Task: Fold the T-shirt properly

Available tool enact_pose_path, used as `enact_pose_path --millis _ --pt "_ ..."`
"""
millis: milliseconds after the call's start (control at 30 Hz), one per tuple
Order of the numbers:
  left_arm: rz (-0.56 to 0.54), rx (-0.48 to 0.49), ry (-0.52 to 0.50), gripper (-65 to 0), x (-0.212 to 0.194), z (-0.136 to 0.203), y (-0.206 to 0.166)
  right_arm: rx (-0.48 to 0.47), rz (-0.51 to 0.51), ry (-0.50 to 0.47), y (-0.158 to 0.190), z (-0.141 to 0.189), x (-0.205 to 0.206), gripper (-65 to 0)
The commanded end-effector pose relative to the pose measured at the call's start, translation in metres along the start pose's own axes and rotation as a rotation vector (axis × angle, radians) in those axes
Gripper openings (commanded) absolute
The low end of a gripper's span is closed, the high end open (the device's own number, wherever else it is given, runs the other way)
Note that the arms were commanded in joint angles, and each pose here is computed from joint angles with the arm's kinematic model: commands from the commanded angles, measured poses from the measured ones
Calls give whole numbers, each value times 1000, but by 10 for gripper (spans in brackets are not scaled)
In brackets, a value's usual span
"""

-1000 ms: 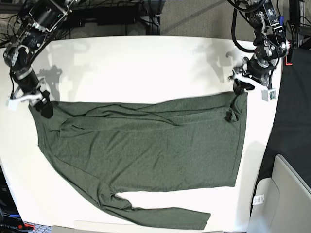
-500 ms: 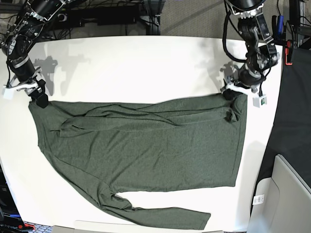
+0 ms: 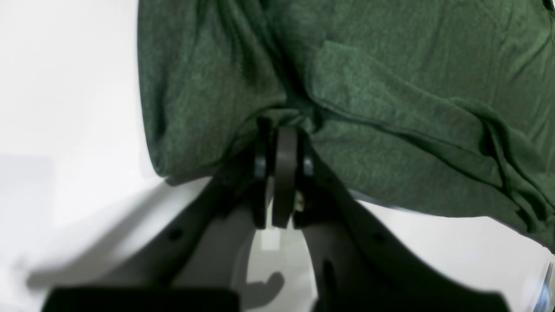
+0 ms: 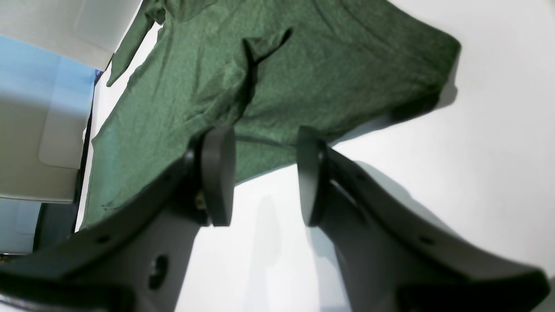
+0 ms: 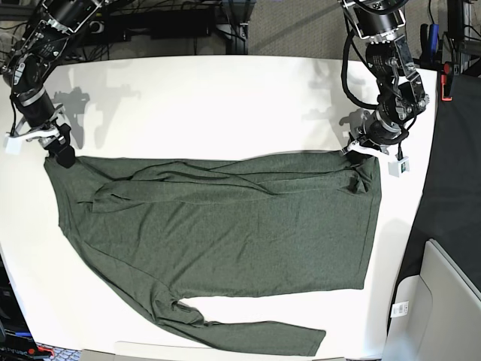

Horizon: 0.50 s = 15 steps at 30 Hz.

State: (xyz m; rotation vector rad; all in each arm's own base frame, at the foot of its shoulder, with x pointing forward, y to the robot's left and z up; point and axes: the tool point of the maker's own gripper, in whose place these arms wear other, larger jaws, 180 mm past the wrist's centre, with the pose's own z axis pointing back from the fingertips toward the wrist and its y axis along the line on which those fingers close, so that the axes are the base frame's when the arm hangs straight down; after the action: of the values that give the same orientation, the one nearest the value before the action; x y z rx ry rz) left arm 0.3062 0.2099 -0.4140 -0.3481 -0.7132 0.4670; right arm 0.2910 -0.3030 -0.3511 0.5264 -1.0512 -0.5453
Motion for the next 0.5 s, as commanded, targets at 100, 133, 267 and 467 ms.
enact_pose_path --millis 100,133,267,467 --pt "-18 2 -4 -650 5 3 -2 7 18 -24 0 6 8 -411" --pt "-21 1 -8 -650 6 4 -3 7 16 -23 0 6 8 -411" --pt "-51 -1 -44 -650 13 16 -7 -8 10 -13 -5 8 3 -411" --pt "-53 10 -68 -650 21 24 -3 -54 -4 -9 -18 7 1 -411"
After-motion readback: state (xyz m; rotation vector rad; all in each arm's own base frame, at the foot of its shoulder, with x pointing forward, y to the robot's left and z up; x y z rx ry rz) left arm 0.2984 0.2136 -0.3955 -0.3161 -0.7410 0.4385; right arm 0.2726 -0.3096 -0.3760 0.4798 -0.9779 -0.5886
